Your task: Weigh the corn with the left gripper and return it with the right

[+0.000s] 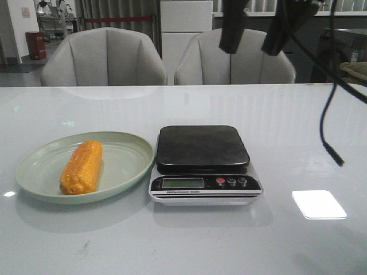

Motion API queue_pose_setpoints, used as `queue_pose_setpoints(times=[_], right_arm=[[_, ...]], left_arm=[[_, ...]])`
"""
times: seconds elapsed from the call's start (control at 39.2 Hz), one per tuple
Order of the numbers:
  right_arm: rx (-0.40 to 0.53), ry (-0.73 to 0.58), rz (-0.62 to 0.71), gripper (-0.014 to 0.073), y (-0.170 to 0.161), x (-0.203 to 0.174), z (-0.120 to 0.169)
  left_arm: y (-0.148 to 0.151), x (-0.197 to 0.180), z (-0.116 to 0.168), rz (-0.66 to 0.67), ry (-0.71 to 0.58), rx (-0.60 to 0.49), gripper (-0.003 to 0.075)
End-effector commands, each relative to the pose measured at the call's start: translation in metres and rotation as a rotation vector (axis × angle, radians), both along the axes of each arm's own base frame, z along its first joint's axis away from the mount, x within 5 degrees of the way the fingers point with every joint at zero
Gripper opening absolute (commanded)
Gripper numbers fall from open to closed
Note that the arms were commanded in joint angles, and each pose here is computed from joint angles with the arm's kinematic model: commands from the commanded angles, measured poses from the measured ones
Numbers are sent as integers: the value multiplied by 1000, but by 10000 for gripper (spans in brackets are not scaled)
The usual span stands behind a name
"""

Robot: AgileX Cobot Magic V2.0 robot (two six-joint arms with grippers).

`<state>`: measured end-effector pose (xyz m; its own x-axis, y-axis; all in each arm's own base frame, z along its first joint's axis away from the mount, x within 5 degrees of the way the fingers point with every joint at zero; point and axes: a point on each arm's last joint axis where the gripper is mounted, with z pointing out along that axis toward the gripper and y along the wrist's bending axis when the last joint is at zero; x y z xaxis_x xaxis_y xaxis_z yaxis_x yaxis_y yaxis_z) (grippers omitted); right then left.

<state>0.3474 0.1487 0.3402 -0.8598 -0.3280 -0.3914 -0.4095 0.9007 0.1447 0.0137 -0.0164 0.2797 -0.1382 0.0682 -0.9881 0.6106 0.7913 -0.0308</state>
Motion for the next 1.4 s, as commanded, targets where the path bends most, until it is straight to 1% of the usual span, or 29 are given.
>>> queue_pose_setpoints(times=[0.0, 0.25, 0.56, 0.92, 1.22, 1.3, 1.38], right_arm=[[46, -152, 19, 556, -14, -28, 34], [107, -353, -9, 556, -37, -82, 41], [189, -588, -61, 556, -62, -140, 36], [286, -865, -112, 556, -91, -209, 14], [375, -1103, -149, 556, -116, -266, -20], [389, -1137, -154, 556, -119, -274, -30], [386, -1132, -154, 556, -121, -278, -41]], left_arm=[[4, -5, 14, 3, -90, -72, 125], [4, -5, 14, 3, -90, -72, 125], [4, -5, 14, 3, -90, -72, 125], [4, -5, 14, 3, -90, -72, 125], [4, -5, 14, 3, -90, -72, 125], [4, -5, 14, 3, -90, -72, 125], [4, -5, 14, 3, -90, -72, 125]])
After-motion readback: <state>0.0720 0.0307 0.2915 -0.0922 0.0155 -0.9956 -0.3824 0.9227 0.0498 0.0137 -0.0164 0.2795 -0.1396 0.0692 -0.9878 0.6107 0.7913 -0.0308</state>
